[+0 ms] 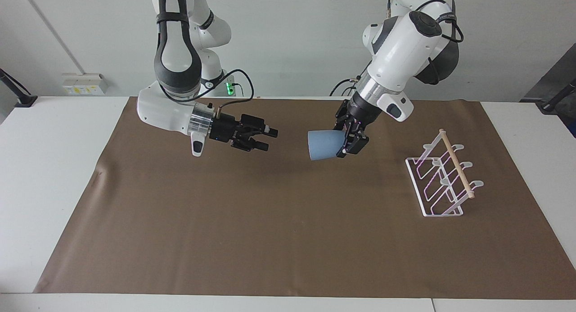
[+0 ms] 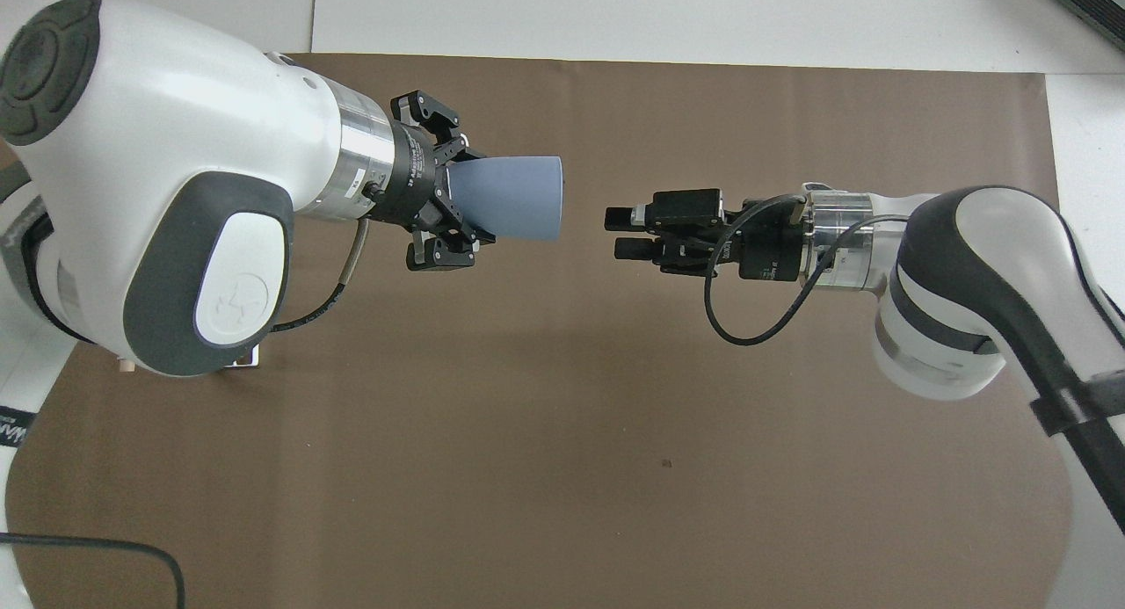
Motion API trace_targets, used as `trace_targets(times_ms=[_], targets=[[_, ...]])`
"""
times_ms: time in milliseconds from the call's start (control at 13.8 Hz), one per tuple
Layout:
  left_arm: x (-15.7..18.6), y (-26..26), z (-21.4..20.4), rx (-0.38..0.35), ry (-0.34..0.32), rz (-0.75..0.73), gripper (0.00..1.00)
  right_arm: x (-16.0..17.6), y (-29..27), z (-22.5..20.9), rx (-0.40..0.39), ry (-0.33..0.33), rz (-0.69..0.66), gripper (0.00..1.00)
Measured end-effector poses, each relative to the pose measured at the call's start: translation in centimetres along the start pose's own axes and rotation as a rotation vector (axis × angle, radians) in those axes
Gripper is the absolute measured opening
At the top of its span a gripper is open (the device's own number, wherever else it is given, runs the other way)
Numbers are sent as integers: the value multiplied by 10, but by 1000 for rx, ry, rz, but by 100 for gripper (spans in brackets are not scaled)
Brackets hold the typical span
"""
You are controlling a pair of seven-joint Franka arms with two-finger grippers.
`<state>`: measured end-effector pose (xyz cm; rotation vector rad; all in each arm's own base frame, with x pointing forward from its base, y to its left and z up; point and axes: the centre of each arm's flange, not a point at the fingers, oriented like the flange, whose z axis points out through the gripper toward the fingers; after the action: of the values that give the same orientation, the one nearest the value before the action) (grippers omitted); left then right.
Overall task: Hang cup on cup holder
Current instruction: 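Open the right gripper and withdraw it while the left gripper holds the cup, then move the cup with the left gripper over the wire rack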
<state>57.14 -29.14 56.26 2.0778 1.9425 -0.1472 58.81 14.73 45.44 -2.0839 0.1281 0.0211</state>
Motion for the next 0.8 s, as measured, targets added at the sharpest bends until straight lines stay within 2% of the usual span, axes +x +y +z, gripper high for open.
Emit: trace_targets(times_ms=[145, 435, 653, 798], targets=[[20, -1, 3, -4, 67, 89, 77, 4, -7, -15, -169, -8, -43, 100], [60, -24, 22, -3, 371, 234, 77, 13, -18, -45, -571, 18, -156, 100], [86, -29, 20, -29, 532, 290, 77, 12, -18, -61, -784, 34, -195, 100], [114, -19, 9, -62, 643, 308, 77, 11, -20, -75, -882, 58, -197, 100]])
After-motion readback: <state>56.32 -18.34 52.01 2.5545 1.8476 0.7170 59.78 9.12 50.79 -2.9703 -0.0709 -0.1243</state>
